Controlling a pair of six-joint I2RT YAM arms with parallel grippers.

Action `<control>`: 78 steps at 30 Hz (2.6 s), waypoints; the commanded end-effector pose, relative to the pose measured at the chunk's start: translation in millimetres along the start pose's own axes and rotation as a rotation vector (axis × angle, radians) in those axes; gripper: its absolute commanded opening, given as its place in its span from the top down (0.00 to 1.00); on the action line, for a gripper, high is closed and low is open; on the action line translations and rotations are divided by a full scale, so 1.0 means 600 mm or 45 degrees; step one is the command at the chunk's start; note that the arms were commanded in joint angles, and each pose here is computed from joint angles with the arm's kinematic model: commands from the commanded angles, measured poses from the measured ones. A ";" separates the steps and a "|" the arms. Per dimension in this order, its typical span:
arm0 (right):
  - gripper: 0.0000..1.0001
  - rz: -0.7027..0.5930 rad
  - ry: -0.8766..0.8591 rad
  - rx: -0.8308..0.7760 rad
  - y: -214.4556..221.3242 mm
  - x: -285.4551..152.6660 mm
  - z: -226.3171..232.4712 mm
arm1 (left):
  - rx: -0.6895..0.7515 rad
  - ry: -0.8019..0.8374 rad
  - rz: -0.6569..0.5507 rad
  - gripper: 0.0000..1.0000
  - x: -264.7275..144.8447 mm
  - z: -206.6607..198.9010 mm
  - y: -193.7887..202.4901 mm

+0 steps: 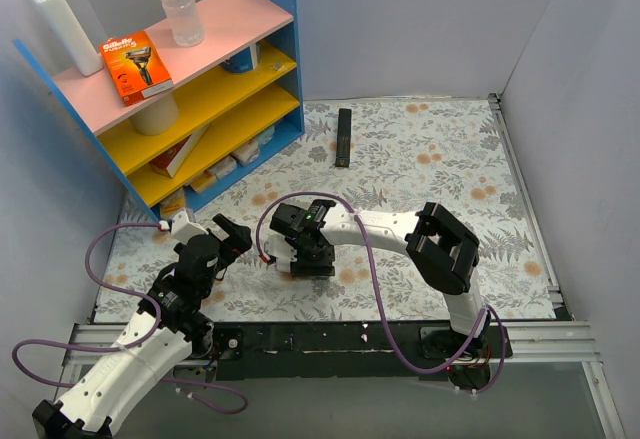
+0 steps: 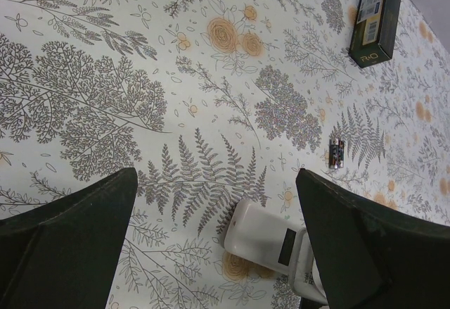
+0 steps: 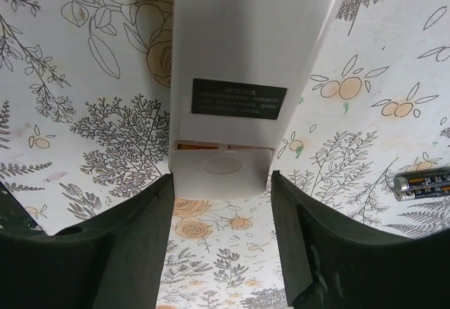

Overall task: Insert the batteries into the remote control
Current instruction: Load the battery cover into the remote control.

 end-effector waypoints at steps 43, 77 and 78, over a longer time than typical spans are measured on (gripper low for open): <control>0.35 -0.689 -0.101 1.389 0.058 -0.108 0.016 | 0.141 0.083 0.311 0.05 0.013 -0.031 0.056; 0.55 -0.634 -0.210 2.106 0.073 -0.004 0.042 | 0.457 0.082 0.917 0.22 0.055 -0.052 0.160; 0.55 -0.640 -0.213 2.108 0.071 -0.003 0.041 | 0.462 0.085 0.921 0.22 0.056 -0.052 0.161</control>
Point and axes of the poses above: each gripper's point midway between its finger pads, its own x axis out along the fingers, its own z axis along the line the jaws close on, y = z × x, the point moved 4 cm from there along -x, back along the fingers, and after that the axes turned 5 degrees about -x, right-handed, at the moved point
